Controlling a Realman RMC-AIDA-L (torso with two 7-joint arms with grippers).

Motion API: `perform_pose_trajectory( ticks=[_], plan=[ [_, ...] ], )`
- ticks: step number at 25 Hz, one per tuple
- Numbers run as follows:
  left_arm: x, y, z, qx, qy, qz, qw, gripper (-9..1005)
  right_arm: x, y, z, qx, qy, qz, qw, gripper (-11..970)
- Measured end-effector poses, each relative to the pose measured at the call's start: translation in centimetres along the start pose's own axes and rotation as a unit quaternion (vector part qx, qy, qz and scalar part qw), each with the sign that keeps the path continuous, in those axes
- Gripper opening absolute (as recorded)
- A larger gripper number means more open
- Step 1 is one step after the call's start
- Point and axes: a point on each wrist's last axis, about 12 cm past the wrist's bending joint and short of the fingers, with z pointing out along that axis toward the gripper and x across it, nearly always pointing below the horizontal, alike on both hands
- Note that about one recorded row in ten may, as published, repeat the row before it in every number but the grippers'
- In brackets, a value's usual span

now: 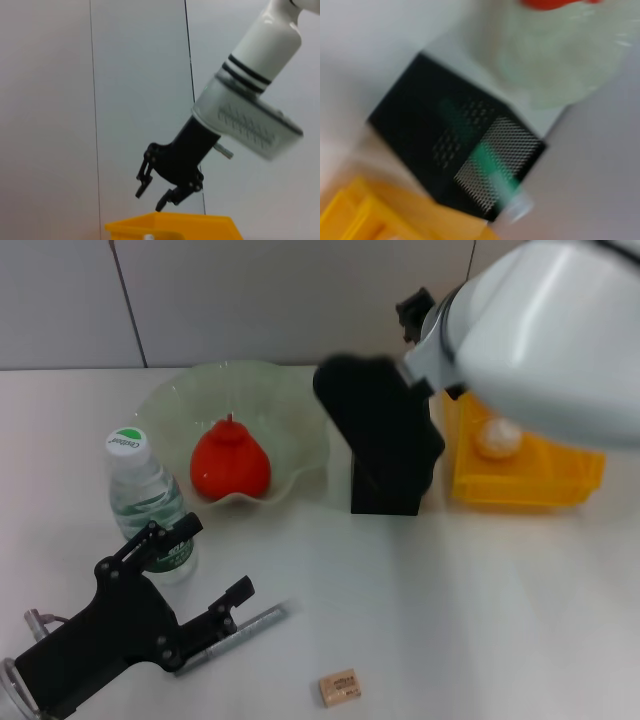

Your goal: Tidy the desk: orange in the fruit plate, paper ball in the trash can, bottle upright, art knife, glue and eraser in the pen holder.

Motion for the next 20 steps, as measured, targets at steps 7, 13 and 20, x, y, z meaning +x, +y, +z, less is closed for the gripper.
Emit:
perform_pose_trajectory(
  ticks=[7, 13, 20],
  plan=[
    [-0.2, 0.3, -0.1, 0.001, 0.000, 0.006, 1.000, 826, 3.9, -0.6, -3.5, 0.032, -0.125, 0.185, 0.974, 380],
    [-0.2, 0.3, -0.2, 0.001, -0.002, 0.007, 1.000, 826, 8.7, 2.4, -4.6, 0.019, -0.240, 0.375, 0.895, 388],
    [-0.3, 0.3, -0.5, -0.002, -0.003, 0.002, 1.000, 826, 11.9, 8.5, -4.1, -0.049, -0.294, 0.528, 0.795, 566]
  ],
)
